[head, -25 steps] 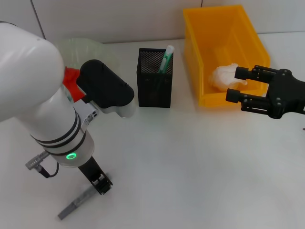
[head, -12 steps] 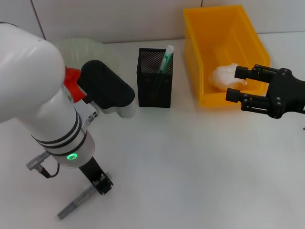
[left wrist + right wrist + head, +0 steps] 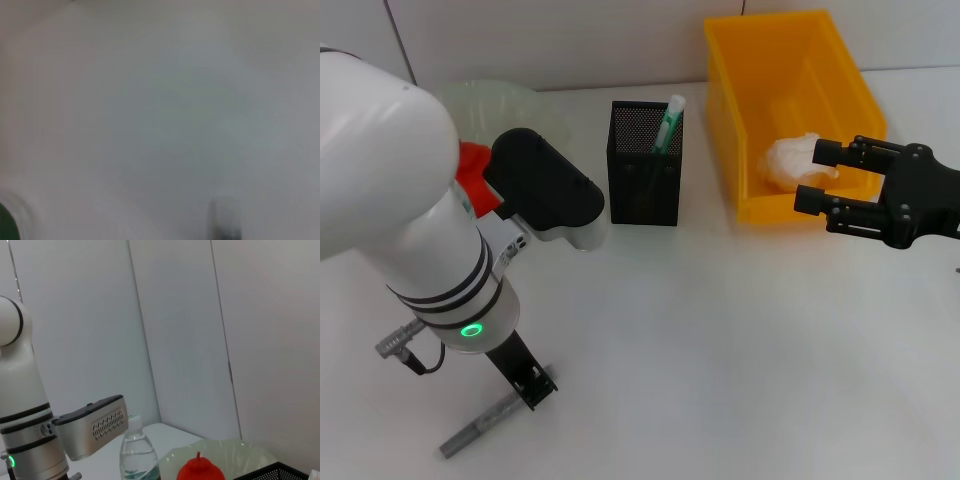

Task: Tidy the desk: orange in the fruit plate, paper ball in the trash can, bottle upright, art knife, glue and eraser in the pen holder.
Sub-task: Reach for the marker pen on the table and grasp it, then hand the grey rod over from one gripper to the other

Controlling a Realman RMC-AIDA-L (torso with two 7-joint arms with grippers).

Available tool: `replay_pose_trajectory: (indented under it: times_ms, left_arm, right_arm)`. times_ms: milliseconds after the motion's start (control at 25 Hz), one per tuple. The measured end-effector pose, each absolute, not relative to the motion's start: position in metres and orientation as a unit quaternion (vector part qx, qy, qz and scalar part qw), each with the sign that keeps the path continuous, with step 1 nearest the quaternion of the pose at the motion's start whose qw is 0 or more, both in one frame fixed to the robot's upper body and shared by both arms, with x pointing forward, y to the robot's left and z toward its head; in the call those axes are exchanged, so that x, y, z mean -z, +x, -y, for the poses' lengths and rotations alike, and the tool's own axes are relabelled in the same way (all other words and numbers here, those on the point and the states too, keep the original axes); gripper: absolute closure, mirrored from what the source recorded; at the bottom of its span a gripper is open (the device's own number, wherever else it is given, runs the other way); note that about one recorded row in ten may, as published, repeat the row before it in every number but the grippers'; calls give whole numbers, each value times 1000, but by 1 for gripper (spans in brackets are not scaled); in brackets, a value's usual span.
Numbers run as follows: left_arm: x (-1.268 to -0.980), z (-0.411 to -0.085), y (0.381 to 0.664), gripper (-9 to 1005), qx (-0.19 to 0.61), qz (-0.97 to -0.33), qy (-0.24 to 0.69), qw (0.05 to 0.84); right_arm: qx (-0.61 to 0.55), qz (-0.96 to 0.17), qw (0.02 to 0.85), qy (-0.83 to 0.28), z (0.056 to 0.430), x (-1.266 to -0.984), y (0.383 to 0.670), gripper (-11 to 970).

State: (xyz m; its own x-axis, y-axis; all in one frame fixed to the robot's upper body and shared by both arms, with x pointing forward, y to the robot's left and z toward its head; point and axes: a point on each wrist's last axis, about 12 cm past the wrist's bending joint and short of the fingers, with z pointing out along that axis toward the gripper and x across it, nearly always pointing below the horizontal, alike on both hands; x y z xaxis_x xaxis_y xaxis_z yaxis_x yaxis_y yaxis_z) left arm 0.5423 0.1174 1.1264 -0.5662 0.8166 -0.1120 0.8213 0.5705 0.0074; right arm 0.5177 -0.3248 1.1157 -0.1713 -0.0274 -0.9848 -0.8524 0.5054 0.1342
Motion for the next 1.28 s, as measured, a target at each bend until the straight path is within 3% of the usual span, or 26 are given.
replay_pose_trajectory:
  times_ms: [440,1280]
  left_arm:
    - [-1127,-117,543,852,23,-884,463,52]
    - [-1134,-112,545,859,28,-880,468,76]
  right_arm:
    - [-373,-669,553,-329,325,-1116,517,237]
    - [-375,-669,553,-327,325,-1116,517,237]
